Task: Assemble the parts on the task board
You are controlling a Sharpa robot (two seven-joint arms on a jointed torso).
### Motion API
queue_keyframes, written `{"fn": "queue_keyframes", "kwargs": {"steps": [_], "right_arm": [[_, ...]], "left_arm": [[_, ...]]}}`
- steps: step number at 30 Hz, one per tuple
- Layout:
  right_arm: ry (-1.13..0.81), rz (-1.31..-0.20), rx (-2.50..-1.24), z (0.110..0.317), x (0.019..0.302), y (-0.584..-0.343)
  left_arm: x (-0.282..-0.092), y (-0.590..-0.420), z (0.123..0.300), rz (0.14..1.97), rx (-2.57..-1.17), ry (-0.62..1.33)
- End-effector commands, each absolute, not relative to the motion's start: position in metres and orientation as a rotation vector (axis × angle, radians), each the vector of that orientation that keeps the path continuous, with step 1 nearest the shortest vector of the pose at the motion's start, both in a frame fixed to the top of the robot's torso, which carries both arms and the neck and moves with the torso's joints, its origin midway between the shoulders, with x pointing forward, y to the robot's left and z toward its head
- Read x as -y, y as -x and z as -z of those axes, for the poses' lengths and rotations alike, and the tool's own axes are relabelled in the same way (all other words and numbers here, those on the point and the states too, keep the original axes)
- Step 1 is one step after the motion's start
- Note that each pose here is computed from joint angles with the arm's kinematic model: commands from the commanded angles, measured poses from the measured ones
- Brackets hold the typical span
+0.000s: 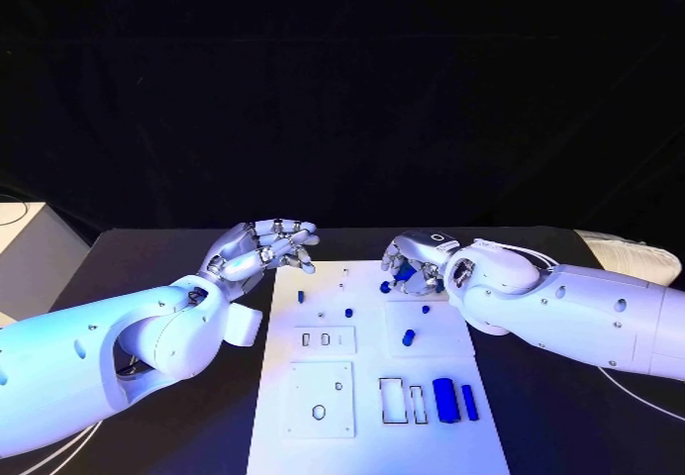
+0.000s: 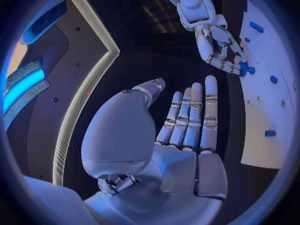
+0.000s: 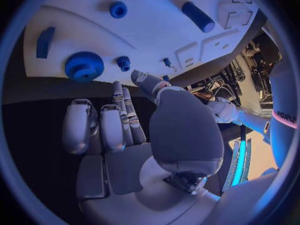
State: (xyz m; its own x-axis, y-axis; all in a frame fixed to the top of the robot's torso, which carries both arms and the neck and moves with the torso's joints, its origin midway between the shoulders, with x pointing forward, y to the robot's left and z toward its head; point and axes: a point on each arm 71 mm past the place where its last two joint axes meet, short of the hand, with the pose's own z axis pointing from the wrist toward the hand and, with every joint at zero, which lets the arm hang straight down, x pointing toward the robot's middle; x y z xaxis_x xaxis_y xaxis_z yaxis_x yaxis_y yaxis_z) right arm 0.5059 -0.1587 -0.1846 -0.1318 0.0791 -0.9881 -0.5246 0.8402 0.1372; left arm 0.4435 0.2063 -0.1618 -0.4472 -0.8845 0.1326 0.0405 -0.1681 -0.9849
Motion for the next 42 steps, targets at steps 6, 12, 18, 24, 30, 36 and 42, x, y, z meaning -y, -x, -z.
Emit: {"fn": "queue_keyframes", "kwargs": {"steps": [6,12,18,24,30,36,42], "right_arm": [[0.419,-0.465,-1.661,0.192,0.156,-0.506],[0.433,-0.443,-1.66,0.194,0.155,-0.506],[0.442,-0.442,-1.646,0.195,0.151,-0.505],[0.445,-0.445,-1.628,0.195,0.148,-0.503],[0.44,-0.444,-1.617,0.194,0.147,-0.503],[0.435,-0.442,-1.614,0.194,0.145,-0.503],[0.433,-0.438,-1.617,0.195,0.143,-0.503]], "left_arm": [[-0.204,-0.442,0.159,1.728,-1.41,0.992],[-0.205,-0.442,0.159,1.728,-1.411,0.992],[-0.206,-0.443,0.159,1.724,-1.41,0.993],[-0.206,-0.443,0.159,1.72,-1.411,0.995],[-0.207,-0.444,0.159,1.713,-1.407,0.997],[-0.208,-0.444,0.16,1.708,-1.406,1.002],[-0.208,-0.445,0.16,1.708,-1.408,1.004]]}}
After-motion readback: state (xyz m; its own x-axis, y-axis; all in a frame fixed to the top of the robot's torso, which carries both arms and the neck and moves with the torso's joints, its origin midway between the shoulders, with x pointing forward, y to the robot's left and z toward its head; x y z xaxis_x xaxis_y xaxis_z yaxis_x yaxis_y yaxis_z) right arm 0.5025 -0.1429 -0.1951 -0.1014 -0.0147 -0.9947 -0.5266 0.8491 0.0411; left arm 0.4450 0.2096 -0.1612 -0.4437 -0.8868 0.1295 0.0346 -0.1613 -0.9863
